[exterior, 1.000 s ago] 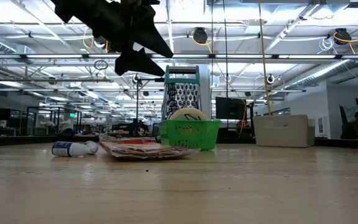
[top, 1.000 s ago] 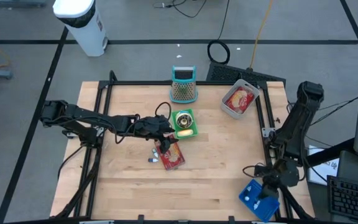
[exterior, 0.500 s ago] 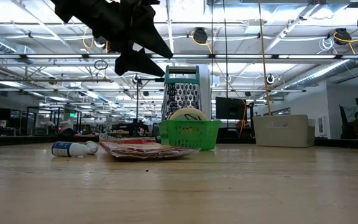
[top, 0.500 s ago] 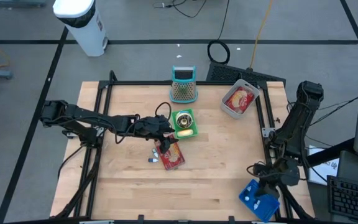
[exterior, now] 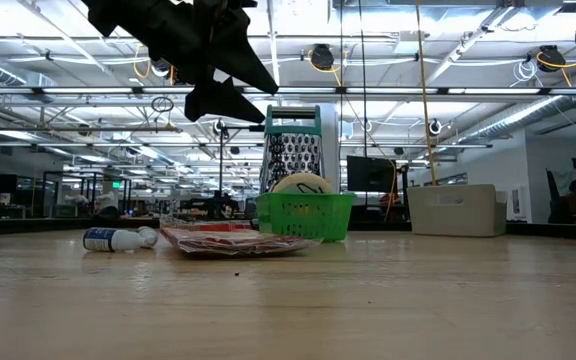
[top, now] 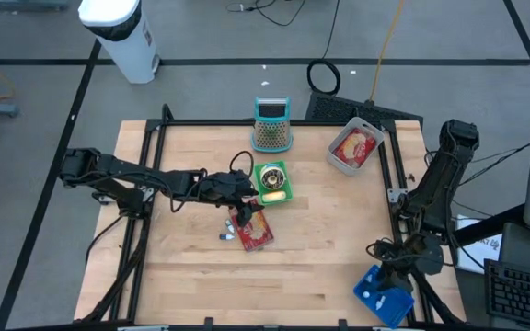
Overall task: Pick & Place Food Item
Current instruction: Put the left blue food coloring bottle into the blue bin, then put the blue food coloring bottle into the blue bin
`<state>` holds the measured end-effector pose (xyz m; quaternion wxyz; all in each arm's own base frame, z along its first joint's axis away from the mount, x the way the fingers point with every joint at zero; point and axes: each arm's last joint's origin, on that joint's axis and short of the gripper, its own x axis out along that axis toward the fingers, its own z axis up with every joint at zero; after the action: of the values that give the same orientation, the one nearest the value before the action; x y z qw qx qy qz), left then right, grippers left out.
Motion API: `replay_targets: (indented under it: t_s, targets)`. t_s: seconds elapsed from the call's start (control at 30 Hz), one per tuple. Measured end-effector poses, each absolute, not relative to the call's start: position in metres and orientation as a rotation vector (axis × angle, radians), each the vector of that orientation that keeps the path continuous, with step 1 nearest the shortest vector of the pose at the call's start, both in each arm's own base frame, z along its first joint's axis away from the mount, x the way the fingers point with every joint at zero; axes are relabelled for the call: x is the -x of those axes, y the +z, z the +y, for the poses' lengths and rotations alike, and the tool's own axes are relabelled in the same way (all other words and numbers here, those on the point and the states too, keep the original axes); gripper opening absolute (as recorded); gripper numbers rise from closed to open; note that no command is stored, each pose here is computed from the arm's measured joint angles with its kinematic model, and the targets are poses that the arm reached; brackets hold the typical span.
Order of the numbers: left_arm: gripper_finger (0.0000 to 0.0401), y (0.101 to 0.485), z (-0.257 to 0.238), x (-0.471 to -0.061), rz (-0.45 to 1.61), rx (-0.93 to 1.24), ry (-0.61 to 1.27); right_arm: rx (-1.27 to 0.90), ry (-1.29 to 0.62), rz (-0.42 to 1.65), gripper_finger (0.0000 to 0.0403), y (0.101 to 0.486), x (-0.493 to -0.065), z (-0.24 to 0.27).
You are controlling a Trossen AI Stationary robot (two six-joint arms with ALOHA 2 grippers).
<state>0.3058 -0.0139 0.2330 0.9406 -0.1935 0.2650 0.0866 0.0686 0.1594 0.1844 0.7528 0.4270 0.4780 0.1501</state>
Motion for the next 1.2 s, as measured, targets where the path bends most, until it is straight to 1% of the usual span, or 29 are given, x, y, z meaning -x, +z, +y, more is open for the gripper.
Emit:
replay_targets:
  t_s: [0.17,0.3,0.47,0.67,0.8,0.93,1.07,1.2]
  targets:
    - [0.0267,0.233,-0.014,-0.306,0.539,0.392,0.185,-0.950,0.350,1.036,0.0205,0.187,-0.069,0.161]
    - [0.0267,0.232,-0.014,-0.305,0.552,0.390,0.190,-0.949,0.455,0.953,0.0204,0.195,-0.072,0.165]
    - [0.0267,0.224,-0.017,-0.299,0.675,0.388,0.129,-0.858,0.593,0.707,0.0202,0.212,-0.082,0.169]
    - [0.0267,0.211,-0.039,-0.284,0.886,0.419,0.070,-0.595,0.680,0.416,0.0202,0.227,-0.095,0.166]
    - [0.0267,0.208,-0.059,-0.277,0.942,0.350,0.004,-0.338,0.617,0.235,0.0199,0.231,-0.105,0.160]
    - [0.0267,0.205,-0.078,-0.269,0.971,0.221,-0.001,-0.170,0.464,0.098,0.0201,0.237,-0.117,0.150]
    - [0.0267,0.203,-0.091,-0.260,0.981,0.129,0.076,-0.112,0.312,0.054,0.0198,0.239,-0.130,0.138]
    - [0.0267,0.202,-0.097,-0.255,0.993,0.138,0.120,-0.083,0.226,0.064,0.0197,0.241,-0.144,0.128]
